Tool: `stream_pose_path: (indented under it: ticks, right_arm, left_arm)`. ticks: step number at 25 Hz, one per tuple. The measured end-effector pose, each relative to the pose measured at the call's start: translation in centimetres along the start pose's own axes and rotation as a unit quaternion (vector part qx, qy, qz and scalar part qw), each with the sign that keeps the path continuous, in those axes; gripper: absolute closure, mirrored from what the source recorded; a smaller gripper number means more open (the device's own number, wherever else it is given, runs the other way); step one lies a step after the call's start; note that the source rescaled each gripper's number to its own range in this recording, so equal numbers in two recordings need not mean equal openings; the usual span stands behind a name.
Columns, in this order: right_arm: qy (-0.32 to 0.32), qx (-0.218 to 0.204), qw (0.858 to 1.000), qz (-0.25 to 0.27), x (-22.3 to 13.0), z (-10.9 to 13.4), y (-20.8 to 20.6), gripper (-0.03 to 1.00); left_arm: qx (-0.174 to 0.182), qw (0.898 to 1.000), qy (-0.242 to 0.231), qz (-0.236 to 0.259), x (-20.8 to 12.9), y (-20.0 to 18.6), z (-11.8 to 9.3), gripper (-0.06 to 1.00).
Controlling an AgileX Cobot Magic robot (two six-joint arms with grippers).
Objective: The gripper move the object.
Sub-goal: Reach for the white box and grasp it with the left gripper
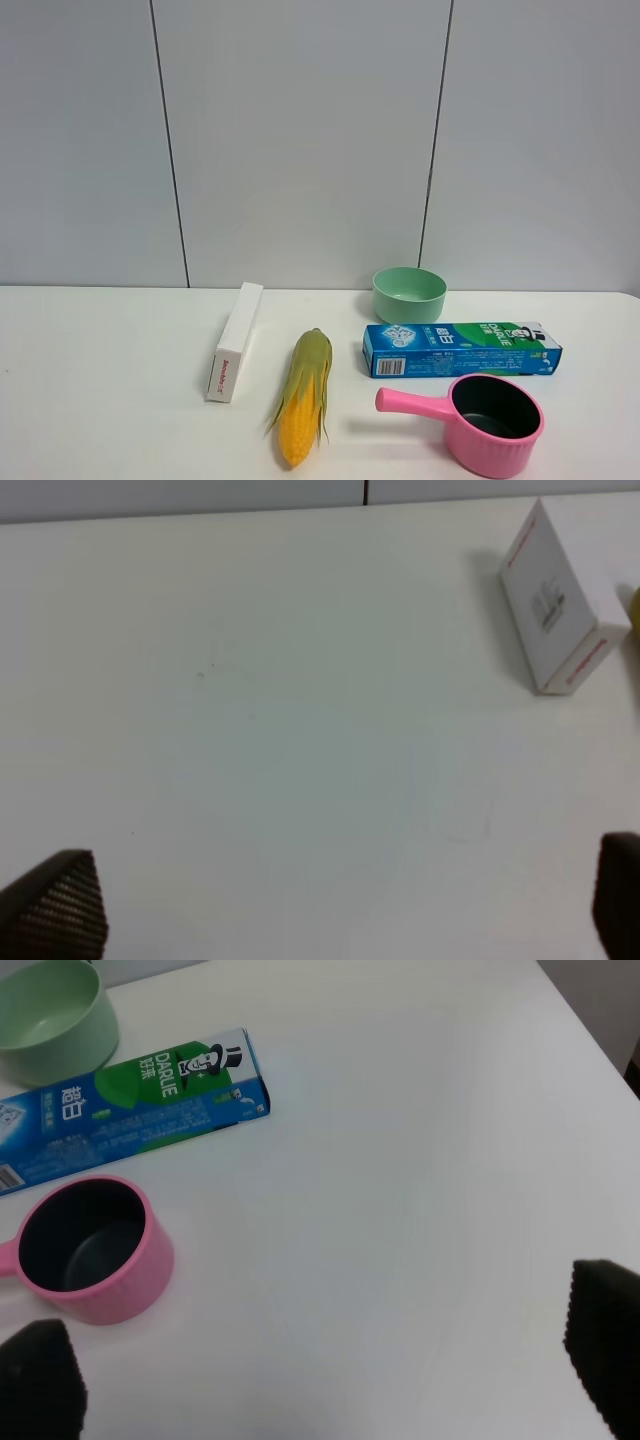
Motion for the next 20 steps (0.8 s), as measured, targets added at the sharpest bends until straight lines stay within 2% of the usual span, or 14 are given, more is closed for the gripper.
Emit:
stream_pose_path:
  ticks: [20]
  right_arm:
    - [0.0,0.0,1.0,0.0,0.0,0.0,0.0,-0.03]
  left_arm:
    - [-0.001,1.0,-0.002,0.0,0.0,0.0,-0.02,-0.06]
Point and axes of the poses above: a point on each arm's last joint axis where the gripper is mounted, y pointing out along that axis toward the gripper, z along the wrist's bending axis when the last joint is at zero, x = y × z, the point moved 6 cm from there along y, pointing out along that axis toward the gripper, and after that the axes turned 11 degrees about y, right-handed, at the moved point
